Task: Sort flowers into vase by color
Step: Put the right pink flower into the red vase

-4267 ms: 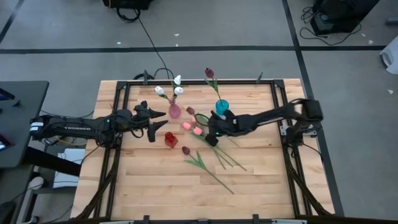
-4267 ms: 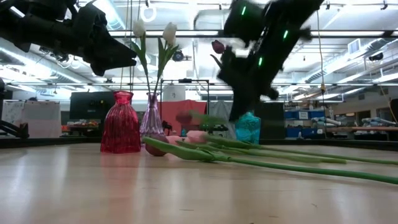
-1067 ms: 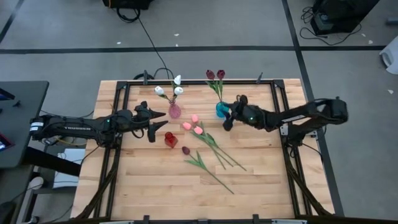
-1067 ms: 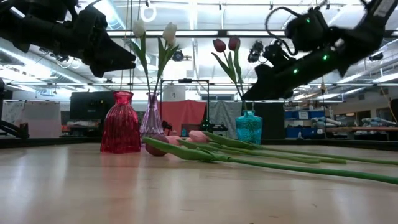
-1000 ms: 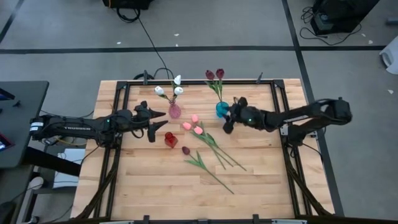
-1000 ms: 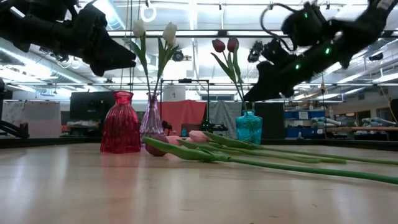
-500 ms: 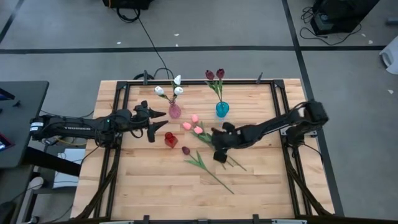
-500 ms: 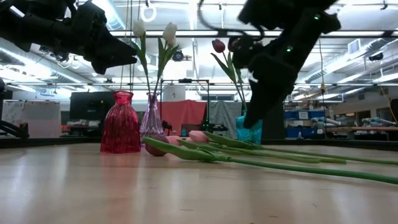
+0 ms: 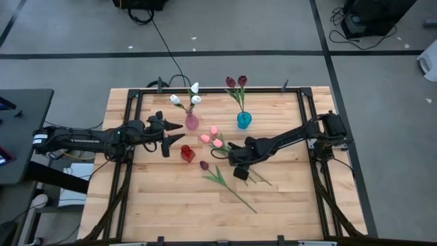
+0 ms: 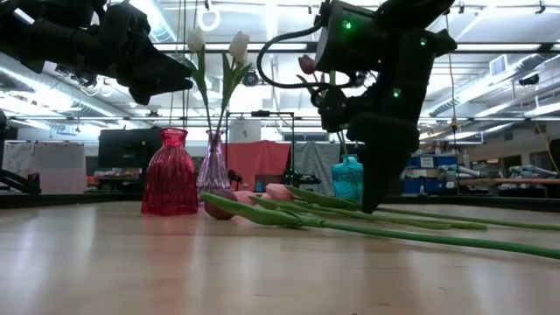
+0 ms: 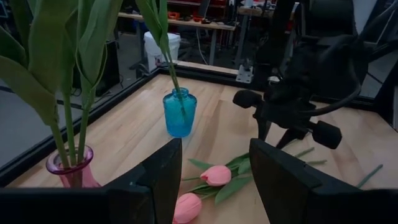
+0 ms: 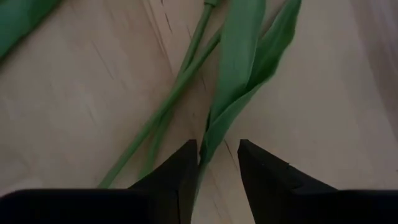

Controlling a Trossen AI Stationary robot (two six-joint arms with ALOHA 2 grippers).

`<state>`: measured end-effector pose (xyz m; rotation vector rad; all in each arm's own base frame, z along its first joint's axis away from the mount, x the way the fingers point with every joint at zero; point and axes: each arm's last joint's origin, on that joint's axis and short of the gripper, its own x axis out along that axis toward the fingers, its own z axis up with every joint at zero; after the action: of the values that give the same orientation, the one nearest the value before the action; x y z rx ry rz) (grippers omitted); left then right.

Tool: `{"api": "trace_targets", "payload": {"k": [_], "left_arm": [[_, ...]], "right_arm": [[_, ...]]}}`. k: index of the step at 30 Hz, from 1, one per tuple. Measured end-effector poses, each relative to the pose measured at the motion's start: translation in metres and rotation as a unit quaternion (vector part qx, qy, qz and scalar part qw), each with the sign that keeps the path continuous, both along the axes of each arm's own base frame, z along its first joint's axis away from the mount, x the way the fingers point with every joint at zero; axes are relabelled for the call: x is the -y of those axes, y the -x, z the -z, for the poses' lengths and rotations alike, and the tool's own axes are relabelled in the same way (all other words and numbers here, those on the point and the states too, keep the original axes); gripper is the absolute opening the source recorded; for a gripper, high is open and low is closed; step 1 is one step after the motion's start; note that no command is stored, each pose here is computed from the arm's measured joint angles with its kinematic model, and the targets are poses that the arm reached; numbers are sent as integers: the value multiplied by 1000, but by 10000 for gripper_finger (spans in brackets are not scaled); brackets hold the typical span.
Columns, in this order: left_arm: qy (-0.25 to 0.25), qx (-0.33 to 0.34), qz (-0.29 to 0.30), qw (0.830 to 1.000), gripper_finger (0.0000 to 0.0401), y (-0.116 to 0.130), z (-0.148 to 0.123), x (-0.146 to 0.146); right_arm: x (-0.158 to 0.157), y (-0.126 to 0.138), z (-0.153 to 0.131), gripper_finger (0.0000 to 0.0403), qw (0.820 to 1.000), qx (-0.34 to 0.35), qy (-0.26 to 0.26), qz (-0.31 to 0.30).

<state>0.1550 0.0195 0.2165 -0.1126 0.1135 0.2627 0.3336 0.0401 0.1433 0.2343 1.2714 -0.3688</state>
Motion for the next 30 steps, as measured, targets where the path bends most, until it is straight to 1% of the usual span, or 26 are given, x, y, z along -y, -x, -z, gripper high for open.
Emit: {"api": "trace_targets", "payload": {"k": [3, 6, 7, 8, 11, 13, 15, 19, 22, 24, 27, 30], "left_arm": [[9, 3, -1, 1000, 193, 0, 0, 0], [11, 3, 2, 1000, 193, 0, 0, 0], [12, 3, 3, 1000, 193, 0, 0, 0], [13, 4, 3, 1000, 193, 0, 0, 0], [13, 4, 4, 1000, 193, 0, 0, 0], [14, 4, 9, 1000, 193, 0, 0, 1], [16, 5, 17, 1000, 193, 0, 0, 1], [19, 5, 22, 1000, 193, -1, 0, 1], [27, 6, 23, 999, 193, -5, 1, 1], [35, 14, 35, 999, 193, -8, 2, 2], [54, 30, 67, 996, 193, -16, 2, 3], [66, 54, 106, 991, 193, -26, 2, 6]], "right_arm": [[2, 0, 0, 93, 1000, 0, -5, 2], [4, -1, 0, 30, 1000, 2, -5, 6], [5, -1, 0, 18, 1000, 4, -5, 6], [5, -2, 0, 13, 1000, 8, -4, 7], [6, -3, -1, 20, 1000, 13, 11, 10], [7, 0, -6, 15, 999, 15, 33, 14], [9, 2, -17, 8, 998, 32, 58, 16], [10, 4, -51, 8, 989, 110, 95, 18], [7, 2, -76, 8, 974, 187, 124, -2], [3, -3, -91, 8, 959, 245, 142, -29], [-3, -15, -106, 8, 929, 329, 157, -68], [-6, -25, -117, 8, 896, 398, 172, -94]]}}
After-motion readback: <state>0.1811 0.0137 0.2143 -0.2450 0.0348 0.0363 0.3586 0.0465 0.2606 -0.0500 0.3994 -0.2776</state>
